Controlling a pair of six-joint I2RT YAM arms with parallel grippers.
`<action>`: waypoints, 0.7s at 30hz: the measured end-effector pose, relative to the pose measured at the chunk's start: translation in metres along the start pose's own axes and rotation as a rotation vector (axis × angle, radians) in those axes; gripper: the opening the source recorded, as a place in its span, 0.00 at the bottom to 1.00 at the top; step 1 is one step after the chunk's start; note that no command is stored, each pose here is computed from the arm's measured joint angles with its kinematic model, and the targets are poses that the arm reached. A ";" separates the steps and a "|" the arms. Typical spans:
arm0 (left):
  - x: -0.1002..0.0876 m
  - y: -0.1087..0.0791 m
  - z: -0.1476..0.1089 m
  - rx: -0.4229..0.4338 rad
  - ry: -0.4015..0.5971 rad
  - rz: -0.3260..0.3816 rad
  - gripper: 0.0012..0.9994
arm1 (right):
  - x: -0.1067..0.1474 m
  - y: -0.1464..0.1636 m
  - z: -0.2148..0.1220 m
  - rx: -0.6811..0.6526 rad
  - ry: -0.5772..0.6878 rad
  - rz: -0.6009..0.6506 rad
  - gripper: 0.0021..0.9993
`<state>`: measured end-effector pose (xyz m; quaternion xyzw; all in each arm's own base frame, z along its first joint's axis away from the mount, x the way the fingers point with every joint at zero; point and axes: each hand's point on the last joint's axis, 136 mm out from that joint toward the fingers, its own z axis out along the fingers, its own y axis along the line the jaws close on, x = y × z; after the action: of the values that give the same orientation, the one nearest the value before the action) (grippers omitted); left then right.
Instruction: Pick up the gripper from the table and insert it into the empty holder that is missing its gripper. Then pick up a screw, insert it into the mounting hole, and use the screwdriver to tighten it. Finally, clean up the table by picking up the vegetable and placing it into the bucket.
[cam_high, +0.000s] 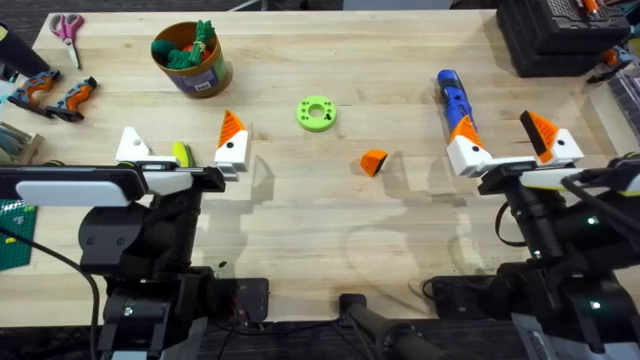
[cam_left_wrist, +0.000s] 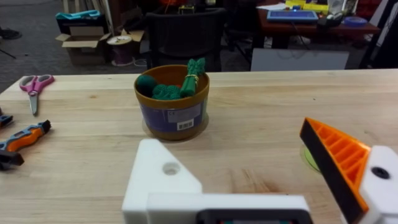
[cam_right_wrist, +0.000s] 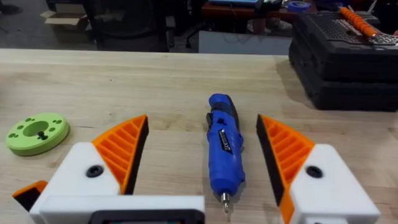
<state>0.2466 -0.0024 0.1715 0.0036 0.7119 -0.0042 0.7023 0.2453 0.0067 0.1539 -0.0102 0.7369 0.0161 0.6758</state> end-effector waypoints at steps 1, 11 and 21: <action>0.000 0.000 0.000 0.000 0.000 0.000 0.95 | 0.000 0.000 0.000 0.000 0.000 0.000 0.99; 0.000 0.000 0.000 -0.001 0.000 0.000 0.95 | 0.000 0.000 0.000 -0.002 0.001 0.000 0.99; 0.005 0.009 -0.005 -0.054 0.089 0.002 0.95 | 0.002 0.001 -0.005 -0.007 0.058 0.007 0.99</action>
<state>0.2413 0.0068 0.1662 -0.0142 0.7421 0.0158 0.6699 0.2404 0.0079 0.1522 -0.0101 0.7560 0.0207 0.6542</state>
